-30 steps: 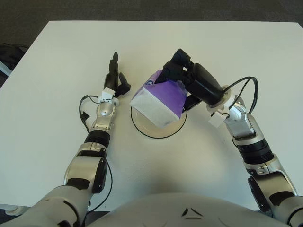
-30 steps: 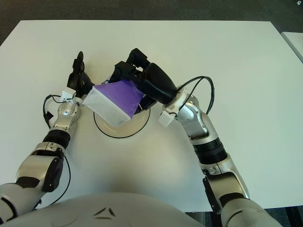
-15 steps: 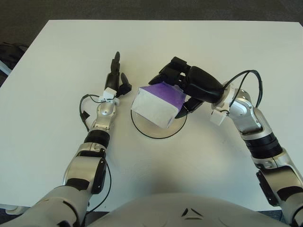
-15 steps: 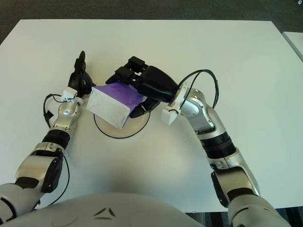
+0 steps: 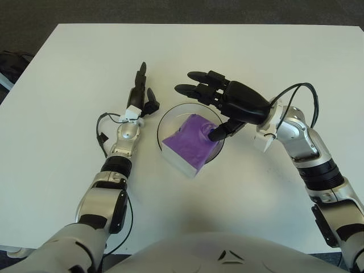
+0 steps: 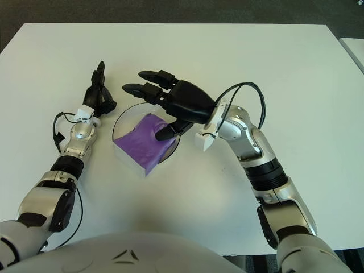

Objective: Put the tissue paper into the plate.

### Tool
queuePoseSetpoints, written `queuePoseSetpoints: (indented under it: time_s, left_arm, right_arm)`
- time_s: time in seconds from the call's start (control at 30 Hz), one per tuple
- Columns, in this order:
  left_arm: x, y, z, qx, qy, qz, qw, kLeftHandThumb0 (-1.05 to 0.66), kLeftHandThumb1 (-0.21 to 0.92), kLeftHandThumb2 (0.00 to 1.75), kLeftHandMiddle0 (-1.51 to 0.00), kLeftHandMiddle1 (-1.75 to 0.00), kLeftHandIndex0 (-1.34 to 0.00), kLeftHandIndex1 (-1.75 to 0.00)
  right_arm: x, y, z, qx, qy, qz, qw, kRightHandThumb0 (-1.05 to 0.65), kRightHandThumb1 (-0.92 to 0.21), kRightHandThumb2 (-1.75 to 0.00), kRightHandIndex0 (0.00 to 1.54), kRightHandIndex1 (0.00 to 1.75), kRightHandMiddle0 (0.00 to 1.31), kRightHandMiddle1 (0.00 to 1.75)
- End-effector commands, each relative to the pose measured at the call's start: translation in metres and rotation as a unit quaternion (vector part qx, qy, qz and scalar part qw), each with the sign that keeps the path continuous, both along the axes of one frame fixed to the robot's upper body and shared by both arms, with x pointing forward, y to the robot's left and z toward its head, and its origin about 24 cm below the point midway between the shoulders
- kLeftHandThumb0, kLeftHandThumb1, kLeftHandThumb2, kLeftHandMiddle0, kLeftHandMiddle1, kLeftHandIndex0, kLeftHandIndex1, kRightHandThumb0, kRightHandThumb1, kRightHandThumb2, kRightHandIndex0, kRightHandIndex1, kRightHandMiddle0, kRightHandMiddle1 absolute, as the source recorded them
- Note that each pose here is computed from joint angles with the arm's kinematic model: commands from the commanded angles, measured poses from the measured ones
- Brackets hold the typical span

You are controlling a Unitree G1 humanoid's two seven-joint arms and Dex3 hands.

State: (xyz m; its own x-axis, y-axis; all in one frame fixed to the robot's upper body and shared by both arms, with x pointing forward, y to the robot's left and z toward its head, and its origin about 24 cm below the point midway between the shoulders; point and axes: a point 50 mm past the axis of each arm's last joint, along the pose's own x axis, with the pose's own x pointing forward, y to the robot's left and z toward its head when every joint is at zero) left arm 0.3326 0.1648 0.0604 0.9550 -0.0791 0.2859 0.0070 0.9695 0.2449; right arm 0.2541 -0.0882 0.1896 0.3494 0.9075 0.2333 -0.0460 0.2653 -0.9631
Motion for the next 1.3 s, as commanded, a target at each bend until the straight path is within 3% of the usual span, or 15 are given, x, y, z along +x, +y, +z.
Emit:
queuePoseSetpoints:
  time_s: [0.0, 0.8, 1.03, 1.13, 1.27]
  left_arm:
    - [-0.037, 0.008, -0.062, 0.009, 0.109, 0.016, 0.994, -0.88, 0.92, 1.18, 0.0, 0.0, 0.0, 0.0]
    - [-0.037, 0.01, -0.067, 0.023, 0.133, 0.032, 0.99, -0.9, 0.92, 1.2, 0.0, 0.0, -0.01, -0.02]
    - [-0.039, 0.004, -0.06, 0.004, 0.126, 0.033, 0.992, -0.9, 0.92, 1.22, 0.0, 0.0, -0.01, -0.03]
    - [-0.039, 0.002, -0.058, -0.008, 0.128, 0.036, 0.991, -0.9, 0.92, 1.21, 0.0, 0.0, 0.0, -0.06]
    - [-0.04, 0.003, -0.059, -0.01, 0.138, 0.041, 0.99, -0.9, 0.92, 1.2, -0.01, 0.0, 0.0, -0.11]
  right_arm:
    - [-0.002, -0.002, 0.005, -0.019, -0.015, 0.0, 1.0, -1.05, -0.92, -0.78, 0.0, 0.0, 0.0, 0.0]
    - [0.006, -0.011, 0.012, -0.013, 0.002, -0.015, 1.0, -1.05, -0.92, -0.75, 0.0, 0.0, 0.0, 0.0]
    - [0.022, -0.021, 0.023, 0.071, 0.067, -0.045, 0.994, -1.05, -0.92, -0.82, 0.0, 0.0, 0.0, 0.0]
    - [0.037, -0.035, 0.032, 0.116, 0.074, -0.084, 0.987, -1.05, -0.92, -0.81, 0.0, 0.0, 0.01, 0.0]
    - [0.049, -0.045, 0.026, 0.18, 0.077, -0.136, 0.971, -1.05, -0.92, -0.78, 0.02, 0.01, 0.02, 0.02]
